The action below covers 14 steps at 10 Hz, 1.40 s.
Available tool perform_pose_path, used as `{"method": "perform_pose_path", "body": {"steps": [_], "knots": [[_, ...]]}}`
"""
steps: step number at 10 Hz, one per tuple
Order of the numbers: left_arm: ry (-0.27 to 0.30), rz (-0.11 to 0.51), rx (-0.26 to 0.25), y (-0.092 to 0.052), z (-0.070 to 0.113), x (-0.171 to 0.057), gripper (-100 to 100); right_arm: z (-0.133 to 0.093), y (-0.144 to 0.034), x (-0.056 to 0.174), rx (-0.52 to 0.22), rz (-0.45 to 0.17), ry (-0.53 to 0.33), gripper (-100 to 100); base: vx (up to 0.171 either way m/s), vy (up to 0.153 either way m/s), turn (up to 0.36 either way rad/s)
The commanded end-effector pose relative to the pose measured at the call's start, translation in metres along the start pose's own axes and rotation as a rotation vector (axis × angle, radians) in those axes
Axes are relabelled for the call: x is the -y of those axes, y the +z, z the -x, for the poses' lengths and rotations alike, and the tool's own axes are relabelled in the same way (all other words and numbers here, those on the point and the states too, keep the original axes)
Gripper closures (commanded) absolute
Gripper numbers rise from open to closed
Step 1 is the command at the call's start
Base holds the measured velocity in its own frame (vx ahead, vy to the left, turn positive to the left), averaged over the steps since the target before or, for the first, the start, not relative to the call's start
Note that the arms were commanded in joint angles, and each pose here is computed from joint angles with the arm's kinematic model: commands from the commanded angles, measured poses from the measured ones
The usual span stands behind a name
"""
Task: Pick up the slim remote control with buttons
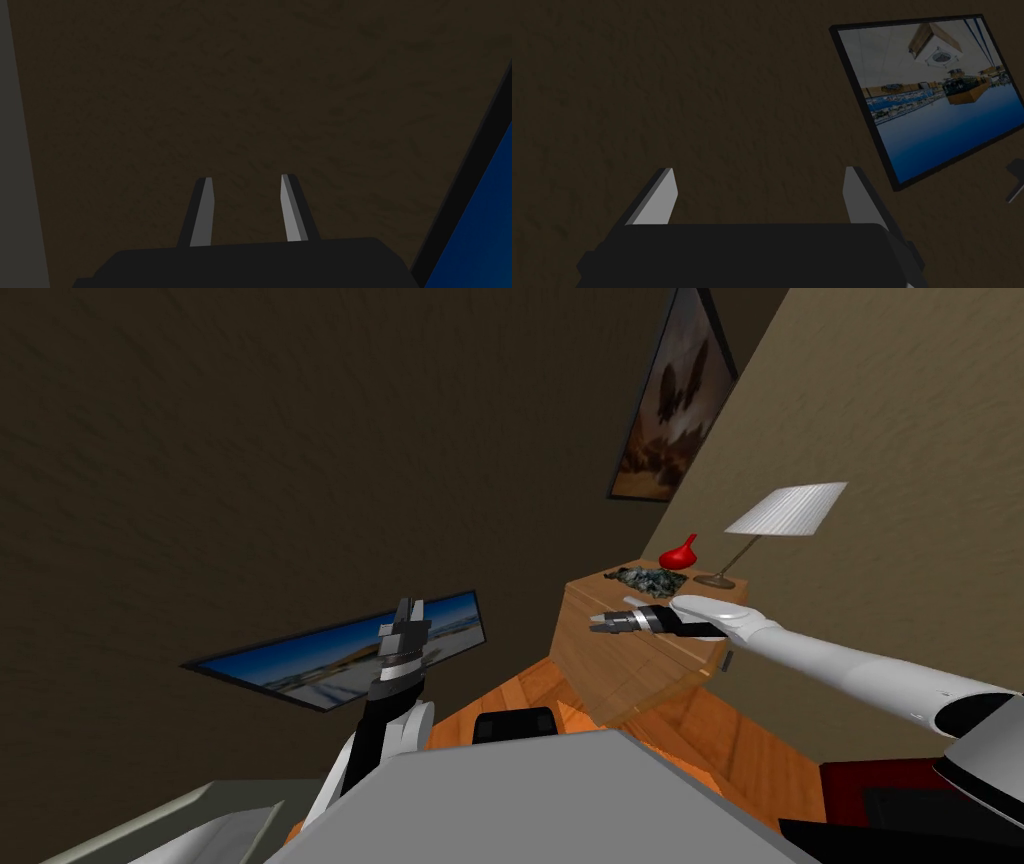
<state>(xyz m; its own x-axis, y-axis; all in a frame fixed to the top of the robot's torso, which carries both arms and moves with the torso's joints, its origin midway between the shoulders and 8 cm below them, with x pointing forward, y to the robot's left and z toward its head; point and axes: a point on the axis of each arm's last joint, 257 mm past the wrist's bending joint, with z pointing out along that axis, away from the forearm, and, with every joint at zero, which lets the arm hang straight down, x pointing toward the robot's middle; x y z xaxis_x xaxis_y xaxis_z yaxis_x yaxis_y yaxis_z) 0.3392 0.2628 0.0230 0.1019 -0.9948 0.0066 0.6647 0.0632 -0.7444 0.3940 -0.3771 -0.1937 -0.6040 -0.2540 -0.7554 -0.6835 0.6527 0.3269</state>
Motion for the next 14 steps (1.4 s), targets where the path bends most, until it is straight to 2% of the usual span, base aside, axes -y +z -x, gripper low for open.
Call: {"method": "perform_pose_path", "body": {"steps": [1, 2, 3, 4, 5, 6, 8, 9, 10, 11, 12, 14], "knots": [[0.0, 0.0, 0.0, 0.0, 0.0, 0.0, 0, -0.007, -0.02, 0.013, -0.043, -0.041, 0.004, -100, 0.032, 0.006, 0.069], [0.0, 0.0, 0.0, 0.0, 0.0, 0.0, 0, -0.018, -0.038, 0.026, -0.106, -0.083, 0.013, -100, 0.038, -0.001, 0.119], [0.0, 0.0, 0.0, 0.0, 0.0, 0.0, 0, -0.018, -0.046, 0.031, -0.115, -0.103, 0.01, -100, 0.033, -0.011, 0.067], [0.0, 0.0, 0.0, 0.0, 0.0, 0.0, 0, -0.018, -0.046, 0.031, -0.115, -0.103, 0.01, -100, 0.013, -0.01, -0.01], [0.0, 0.0, 0.0, 0.0, 0.0, 0.0, 0, -0.028, -0.071, 0.044, -0.185, -0.155, 0.017, -100, 0.03, -0.011, 0.11], [0.0, 0.0, 0.0, 0.0, 0.0, 0.0, 0, -0.029, -0.074, 0.047, -0.184, -0.165, 0.023, -100, 0.031, -0.015, 0.068], [0.0, 0.0, 0.0, 0.0, 0.0, 0.0, 0, -0.05, -0.124, 0.068, -0.302, -0.264, 0.062, -100, 0.058, -0.032, 0.144], [0.0, 0.0, 0.0, 0.0, 0.0, 0.0, 0, -0.051, -0.132, 0.071, -0.31, -0.284, 0.064, -100, 0.066, -0.045, 0.055], [0.0, 0.0, 0.0, 0.0, 0.0, 0.0, 0, -0.061, -0.156, 0.076, -0.37, -0.324, 0.081, -100, 0.062, -0.043, 0.08], [0.0, 0.0, 0.0, 0.0, 0.0, 0.0, 0, -0.064, -0.153, 0.074, -0.375, -0.316, 0.084, -100, 0.049, -0.036, 0.036], [0.0, 0.0, 0.0, 0.0, 0.0, 0.0, 0, -0.063, -0.161, 0.08, -0.367, -0.34, 0.091, -100, 0.018, -0.009, -0.002], [0.0, 0.0, 0.0, 0.0, 0.0, 0.0, 0, -0.087, -0.215, 0.089, -0.473, -0.438, 0.155, -100, 0.06, -0.042, 0.112]]}}
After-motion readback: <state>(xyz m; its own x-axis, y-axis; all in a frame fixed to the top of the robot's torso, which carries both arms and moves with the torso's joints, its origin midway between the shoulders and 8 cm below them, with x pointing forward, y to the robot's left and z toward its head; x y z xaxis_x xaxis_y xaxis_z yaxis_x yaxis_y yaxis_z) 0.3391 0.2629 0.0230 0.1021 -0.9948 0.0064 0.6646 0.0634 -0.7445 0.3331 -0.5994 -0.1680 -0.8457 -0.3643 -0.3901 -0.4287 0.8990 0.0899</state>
